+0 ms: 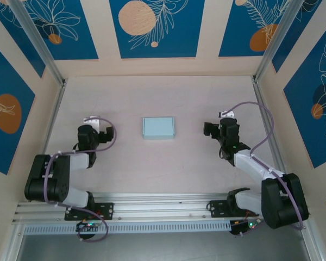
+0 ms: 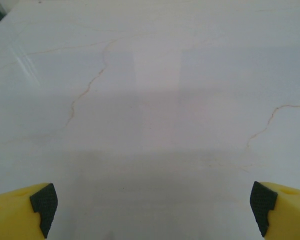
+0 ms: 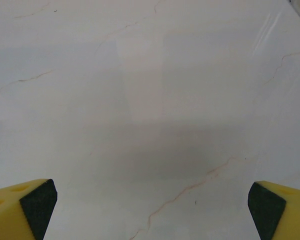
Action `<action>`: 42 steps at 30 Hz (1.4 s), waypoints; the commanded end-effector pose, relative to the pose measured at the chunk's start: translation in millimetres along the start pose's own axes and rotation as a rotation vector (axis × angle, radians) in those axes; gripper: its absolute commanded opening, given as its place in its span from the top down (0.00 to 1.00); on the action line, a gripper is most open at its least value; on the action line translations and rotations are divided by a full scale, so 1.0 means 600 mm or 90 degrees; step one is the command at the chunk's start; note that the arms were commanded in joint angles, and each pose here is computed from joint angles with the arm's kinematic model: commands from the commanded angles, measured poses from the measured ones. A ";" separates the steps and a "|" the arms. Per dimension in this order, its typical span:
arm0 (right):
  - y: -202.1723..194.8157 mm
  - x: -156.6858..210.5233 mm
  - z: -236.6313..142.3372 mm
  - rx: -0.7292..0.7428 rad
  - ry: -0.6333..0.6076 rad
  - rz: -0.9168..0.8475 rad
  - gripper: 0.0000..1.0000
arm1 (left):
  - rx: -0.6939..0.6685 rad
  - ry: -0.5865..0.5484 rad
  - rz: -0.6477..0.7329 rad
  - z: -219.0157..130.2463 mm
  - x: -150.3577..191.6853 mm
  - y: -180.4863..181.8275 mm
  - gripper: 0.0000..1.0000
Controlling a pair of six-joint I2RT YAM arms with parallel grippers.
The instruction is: Fold the paper box
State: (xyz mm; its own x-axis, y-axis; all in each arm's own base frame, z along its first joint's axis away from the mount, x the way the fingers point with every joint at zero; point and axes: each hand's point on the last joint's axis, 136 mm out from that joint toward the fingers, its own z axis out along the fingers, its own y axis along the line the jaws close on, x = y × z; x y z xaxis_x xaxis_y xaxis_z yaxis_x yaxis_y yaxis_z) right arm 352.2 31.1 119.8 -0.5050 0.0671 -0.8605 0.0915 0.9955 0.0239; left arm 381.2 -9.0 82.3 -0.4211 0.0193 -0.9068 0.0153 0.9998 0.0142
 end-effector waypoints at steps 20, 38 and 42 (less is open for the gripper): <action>0.025 -0.003 0.069 -0.193 -0.138 -0.033 0.00 | 0.027 -0.047 0.016 0.012 -0.018 -0.011 0.00; -0.010 0.000 0.087 -0.120 -0.092 0.010 0.00 | 0.067 -0.037 0.040 0.016 -0.019 -0.031 0.00; -0.010 -0.001 0.087 -0.119 -0.093 0.010 0.01 | 0.067 -0.037 0.040 0.016 -0.019 -0.031 0.00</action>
State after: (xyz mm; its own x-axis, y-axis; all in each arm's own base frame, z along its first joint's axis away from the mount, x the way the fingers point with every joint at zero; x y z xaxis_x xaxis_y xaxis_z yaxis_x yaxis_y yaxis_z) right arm 388.1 24.1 79.6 -0.4197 0.0781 -0.9043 -0.0840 0.9887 0.1244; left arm 388.1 -22.5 78.3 -0.3915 0.0600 -0.9182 0.1016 0.9946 0.0217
